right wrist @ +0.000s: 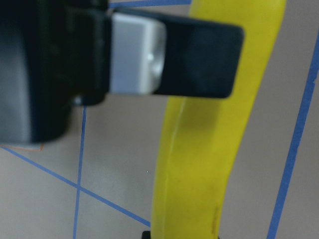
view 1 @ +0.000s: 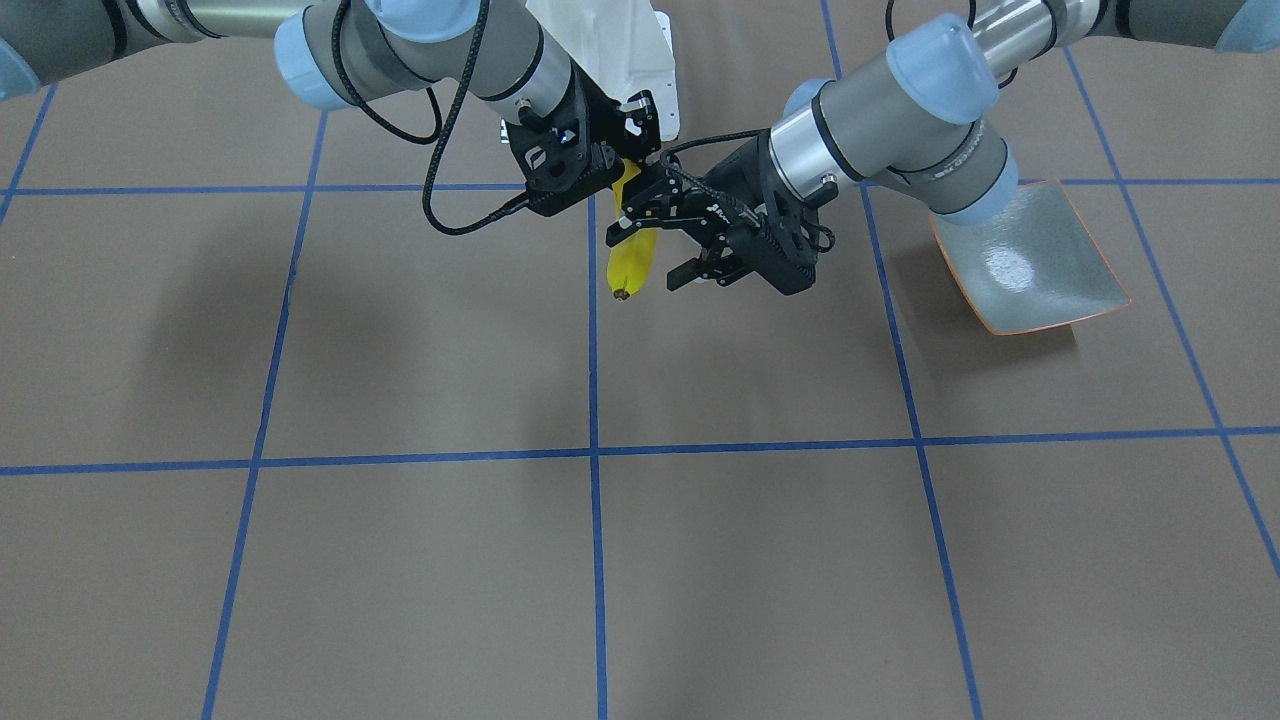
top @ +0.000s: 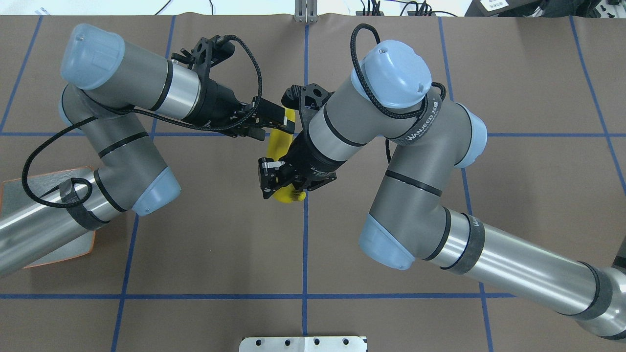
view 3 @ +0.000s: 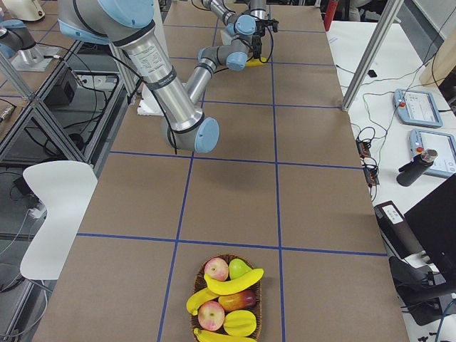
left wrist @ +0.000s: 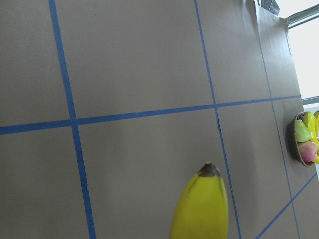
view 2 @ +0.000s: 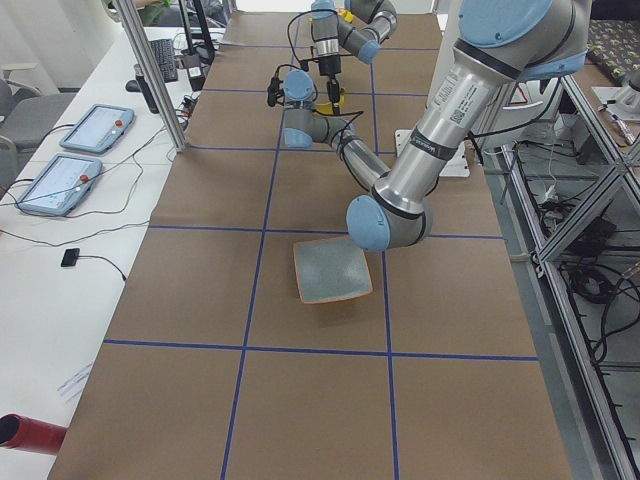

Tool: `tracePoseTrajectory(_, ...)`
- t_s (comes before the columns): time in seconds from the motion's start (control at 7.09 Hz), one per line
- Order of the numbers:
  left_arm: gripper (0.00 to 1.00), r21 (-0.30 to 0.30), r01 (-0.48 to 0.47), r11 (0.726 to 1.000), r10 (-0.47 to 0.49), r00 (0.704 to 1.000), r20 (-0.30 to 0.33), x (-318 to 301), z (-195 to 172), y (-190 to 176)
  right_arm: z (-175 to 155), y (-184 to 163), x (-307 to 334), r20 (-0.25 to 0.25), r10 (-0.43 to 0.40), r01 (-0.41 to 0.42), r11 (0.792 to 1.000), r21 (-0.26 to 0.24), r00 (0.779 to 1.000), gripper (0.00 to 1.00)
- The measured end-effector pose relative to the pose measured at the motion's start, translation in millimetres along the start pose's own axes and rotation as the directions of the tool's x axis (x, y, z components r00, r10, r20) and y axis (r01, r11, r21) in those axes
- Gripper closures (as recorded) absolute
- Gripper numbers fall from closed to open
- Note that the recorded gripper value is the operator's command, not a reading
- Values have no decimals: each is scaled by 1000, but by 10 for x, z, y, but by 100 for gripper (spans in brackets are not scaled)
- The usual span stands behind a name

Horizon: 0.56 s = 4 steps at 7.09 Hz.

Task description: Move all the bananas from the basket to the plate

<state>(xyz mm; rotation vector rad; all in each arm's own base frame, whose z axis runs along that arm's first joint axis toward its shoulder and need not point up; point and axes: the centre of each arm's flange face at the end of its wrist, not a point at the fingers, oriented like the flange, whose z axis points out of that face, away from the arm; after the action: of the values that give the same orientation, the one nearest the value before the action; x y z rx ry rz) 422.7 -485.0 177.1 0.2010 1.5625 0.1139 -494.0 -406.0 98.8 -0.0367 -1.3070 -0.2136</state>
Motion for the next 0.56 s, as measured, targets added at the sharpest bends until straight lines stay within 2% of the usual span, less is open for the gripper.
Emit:
tracePoseTrajectory(0.42,40,-23,0,1000,0,1000,-3,17,121,99,-5,-4,3,0,0,0,1000,0,1000,100)
tracePoseTrajectory(0.56,50,-27,0,1000,0,1000,-4,23,136,116,-5,-5,6,0,1,-1,1000,0,1000,100)
